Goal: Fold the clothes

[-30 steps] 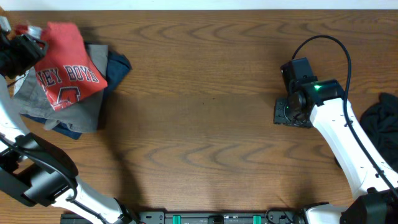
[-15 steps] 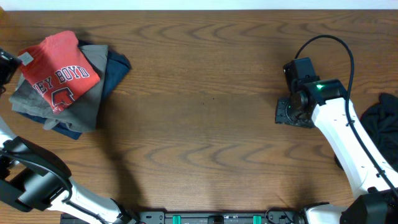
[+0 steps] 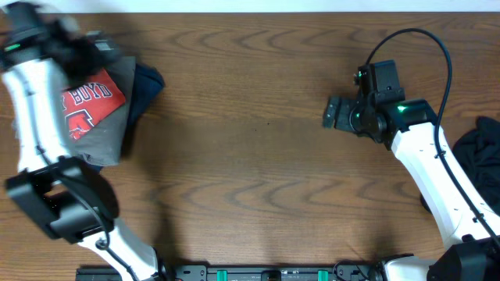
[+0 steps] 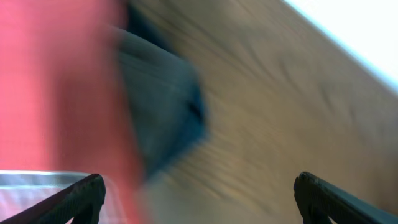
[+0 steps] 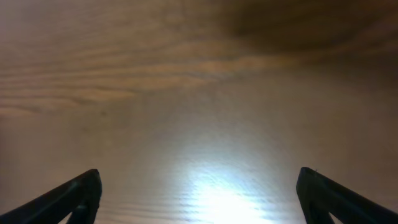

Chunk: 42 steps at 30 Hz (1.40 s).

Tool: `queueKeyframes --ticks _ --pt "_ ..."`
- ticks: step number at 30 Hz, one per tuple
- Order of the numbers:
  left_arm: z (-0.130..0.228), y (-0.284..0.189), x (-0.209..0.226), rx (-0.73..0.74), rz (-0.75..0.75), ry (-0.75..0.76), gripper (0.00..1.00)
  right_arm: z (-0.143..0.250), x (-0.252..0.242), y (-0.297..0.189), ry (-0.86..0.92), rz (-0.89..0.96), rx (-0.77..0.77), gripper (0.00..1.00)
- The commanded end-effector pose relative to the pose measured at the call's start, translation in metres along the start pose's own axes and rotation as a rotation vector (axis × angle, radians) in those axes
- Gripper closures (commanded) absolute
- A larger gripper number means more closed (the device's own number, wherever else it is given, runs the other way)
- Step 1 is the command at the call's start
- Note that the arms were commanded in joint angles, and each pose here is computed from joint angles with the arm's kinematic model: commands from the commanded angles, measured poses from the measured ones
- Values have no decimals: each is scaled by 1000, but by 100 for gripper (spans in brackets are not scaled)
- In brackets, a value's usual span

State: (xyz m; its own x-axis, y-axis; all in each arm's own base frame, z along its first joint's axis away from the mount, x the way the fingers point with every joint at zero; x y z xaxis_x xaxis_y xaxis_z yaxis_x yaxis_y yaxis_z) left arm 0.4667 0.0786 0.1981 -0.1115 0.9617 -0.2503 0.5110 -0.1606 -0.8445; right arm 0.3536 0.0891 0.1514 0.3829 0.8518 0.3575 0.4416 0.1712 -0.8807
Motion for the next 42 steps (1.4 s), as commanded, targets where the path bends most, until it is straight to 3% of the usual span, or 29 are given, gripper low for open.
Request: queueKeyframes --ticks 1,8,16,22,27,30,33,37,42 --pt "22 10 -44 91 -25 154 2 -6 15 -7 1 -75 -12 1" --pt "112 4 -109 436 -16 275 2 7 3 -7 4 -25 45 1" --pt "186 -46 -107 811 -52 252 2 75 -55 -26 43 232 336 1" --pt "201 -66 -107 826 -50 263 2 107 -79 -55 52 343 465 1" --pt "236 -98 -106 821 -45 296 2 120 -75 -88 31 297 442 1" --pt "260 -117 -105 744 -33 326 2 122 -69 -114 54 234 298 1" --pt "271 -130 -107 556 5 374 2 104 -68 -147 64 168 -14 1" --pt "255 -151 -109 155 34 437 2 78 -64 -202 44 -32 -403 1" --pt "224 -189 -91 -312 -67 443 2 66 -84 -236 88 -129 -601 1"
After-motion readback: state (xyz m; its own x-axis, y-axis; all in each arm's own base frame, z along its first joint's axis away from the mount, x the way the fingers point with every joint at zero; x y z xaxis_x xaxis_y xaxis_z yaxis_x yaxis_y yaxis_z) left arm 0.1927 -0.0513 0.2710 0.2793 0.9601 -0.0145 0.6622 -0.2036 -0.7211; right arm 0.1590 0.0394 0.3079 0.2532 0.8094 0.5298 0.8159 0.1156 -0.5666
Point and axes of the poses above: each gripper's point midway between its finger pads, its own y axis out along the fingers, its own x axis along the line the jaws close on, z = x × y, the point moved 1 cm from there along -y, back along the fingers, and after that the axes turned 15 degrees about y, right-handed, at the moved point
